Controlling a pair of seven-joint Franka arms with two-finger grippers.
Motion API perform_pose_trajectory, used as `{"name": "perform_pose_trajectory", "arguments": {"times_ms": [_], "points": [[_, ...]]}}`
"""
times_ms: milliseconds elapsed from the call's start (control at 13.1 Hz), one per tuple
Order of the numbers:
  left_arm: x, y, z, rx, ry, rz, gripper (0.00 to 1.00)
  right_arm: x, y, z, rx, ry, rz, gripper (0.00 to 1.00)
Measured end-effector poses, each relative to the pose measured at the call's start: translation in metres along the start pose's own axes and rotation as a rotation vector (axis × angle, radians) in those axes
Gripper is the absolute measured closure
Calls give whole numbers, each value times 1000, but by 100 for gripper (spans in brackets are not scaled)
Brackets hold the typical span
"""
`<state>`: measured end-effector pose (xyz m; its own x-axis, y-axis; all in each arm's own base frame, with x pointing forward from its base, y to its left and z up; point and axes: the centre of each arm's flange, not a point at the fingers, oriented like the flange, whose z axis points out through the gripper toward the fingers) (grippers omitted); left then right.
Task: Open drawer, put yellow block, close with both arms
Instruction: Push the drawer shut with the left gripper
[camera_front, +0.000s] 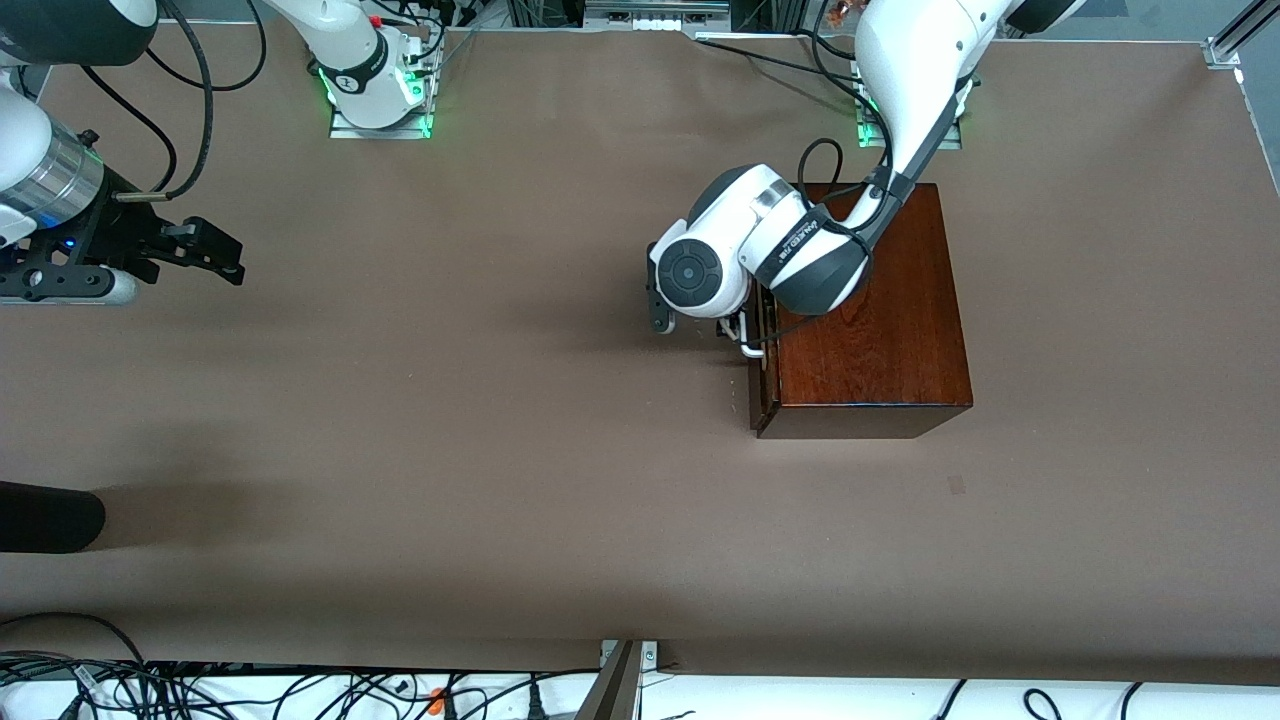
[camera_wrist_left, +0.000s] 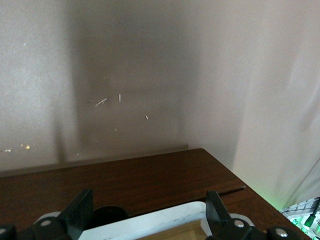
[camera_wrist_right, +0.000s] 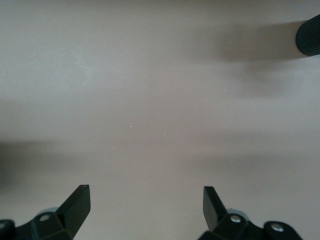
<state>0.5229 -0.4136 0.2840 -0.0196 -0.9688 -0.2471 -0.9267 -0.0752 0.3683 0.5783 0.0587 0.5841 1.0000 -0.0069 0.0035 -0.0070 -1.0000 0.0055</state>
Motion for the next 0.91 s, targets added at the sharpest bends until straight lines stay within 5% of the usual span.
{"name": "perform_pose_trajectory", "arguments": {"times_ms": [915], "points": [[-6,1,-26,46,29,-10,0,0,-3,-1,1,8,-6,0]]}}
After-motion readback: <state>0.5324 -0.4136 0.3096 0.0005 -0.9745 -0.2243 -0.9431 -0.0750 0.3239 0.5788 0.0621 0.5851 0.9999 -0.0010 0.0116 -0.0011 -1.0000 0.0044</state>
